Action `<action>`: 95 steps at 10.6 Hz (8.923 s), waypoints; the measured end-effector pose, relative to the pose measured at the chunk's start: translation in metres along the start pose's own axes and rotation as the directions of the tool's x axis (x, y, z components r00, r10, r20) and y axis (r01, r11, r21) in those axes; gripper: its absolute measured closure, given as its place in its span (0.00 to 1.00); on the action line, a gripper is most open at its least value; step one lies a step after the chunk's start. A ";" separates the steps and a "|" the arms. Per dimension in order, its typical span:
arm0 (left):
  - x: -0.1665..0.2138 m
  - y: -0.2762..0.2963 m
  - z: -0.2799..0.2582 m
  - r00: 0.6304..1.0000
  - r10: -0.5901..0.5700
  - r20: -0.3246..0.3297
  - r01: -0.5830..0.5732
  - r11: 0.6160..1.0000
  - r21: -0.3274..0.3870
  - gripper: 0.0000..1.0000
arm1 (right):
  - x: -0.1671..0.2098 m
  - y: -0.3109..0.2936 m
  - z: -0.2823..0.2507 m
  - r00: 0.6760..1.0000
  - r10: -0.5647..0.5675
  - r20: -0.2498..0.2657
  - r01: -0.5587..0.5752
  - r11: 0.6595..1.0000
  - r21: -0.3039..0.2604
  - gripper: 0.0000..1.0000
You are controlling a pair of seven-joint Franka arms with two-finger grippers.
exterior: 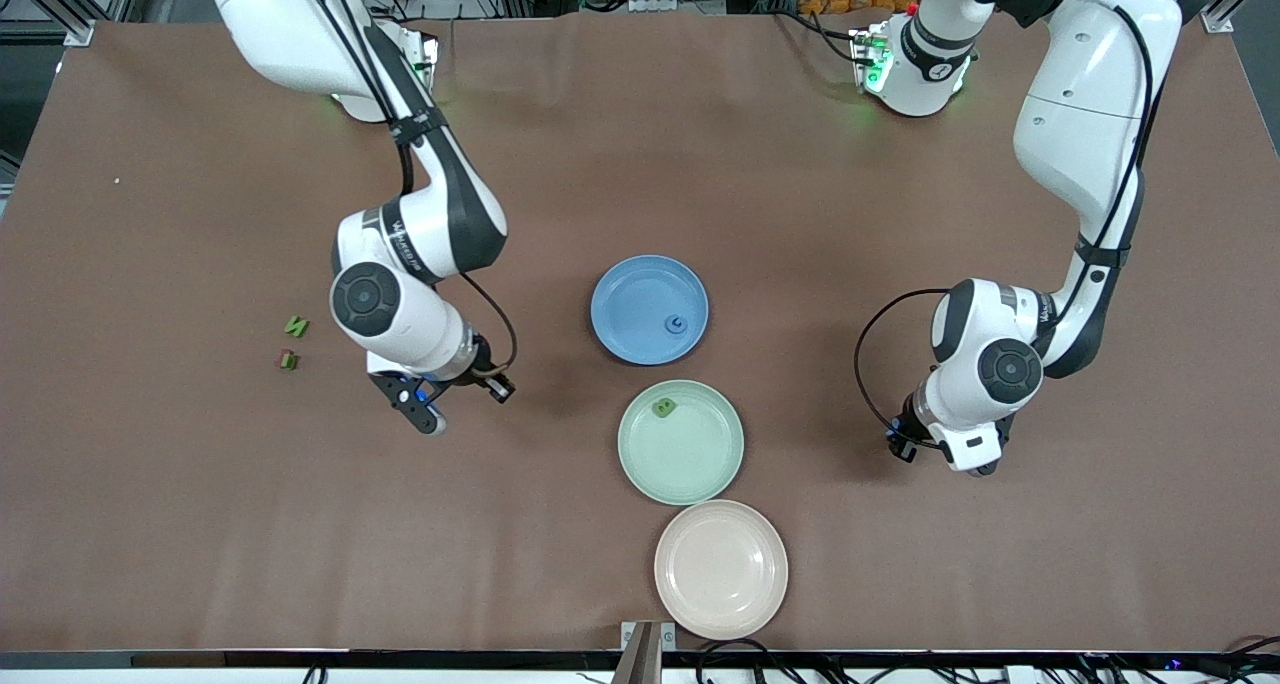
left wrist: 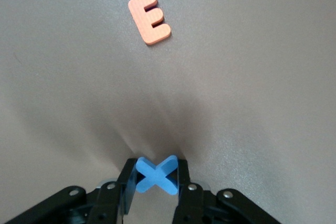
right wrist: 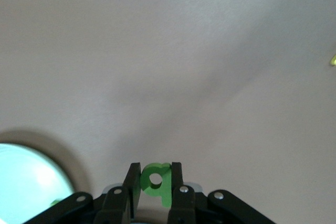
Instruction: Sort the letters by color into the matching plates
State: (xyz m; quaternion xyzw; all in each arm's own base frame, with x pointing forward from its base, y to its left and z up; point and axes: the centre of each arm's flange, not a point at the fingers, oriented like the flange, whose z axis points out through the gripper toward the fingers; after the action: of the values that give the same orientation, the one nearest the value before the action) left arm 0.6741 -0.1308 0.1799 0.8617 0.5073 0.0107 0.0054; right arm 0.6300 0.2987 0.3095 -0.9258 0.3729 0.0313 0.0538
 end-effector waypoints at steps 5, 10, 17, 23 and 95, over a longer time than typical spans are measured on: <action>-0.003 0.004 -0.050 0.998 0.051 0.024 -0.052 0.999 0.010 0.64 | -0.037 -0.050 -0.003 0.993 0.119 0.000 -0.118 0.990 0.073 0.73; -0.055 0.008 -0.098 0.987 0.130 0.090 -0.136 0.988 0.067 0.64 | -0.052 -0.078 0.019 0.985 0.170 0.032 -0.172 0.958 0.229 0.73; -0.130 0.010 -0.108 0.964 0.208 0.167 -0.229 0.966 0.119 0.64 | -0.077 -0.096 0.062 0.990 0.144 0.001 -0.137 0.943 0.303 0.73; -0.221 0.010 -0.108 0.948 0.263 0.181 -0.291 0.945 0.150 0.64 | -0.111 -0.117 0.101 0.992 0.122 -0.013 -0.107 0.915 0.390 0.73; 0.019 -0.116 -0.144 0.171 0.974 0.150 -0.985 0.166 0.047 0.00 | 0.208 0.318 0.078 0.710 -0.701 -0.059 0.681 0.707 -0.191 0.78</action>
State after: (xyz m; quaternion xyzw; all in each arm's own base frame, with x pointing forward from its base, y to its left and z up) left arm 0.5781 -0.0582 0.3216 0.9836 -0.1662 -0.0585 -0.0387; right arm 0.5580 -0.0623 0.1872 -0.9992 -0.0026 -0.0215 -0.0342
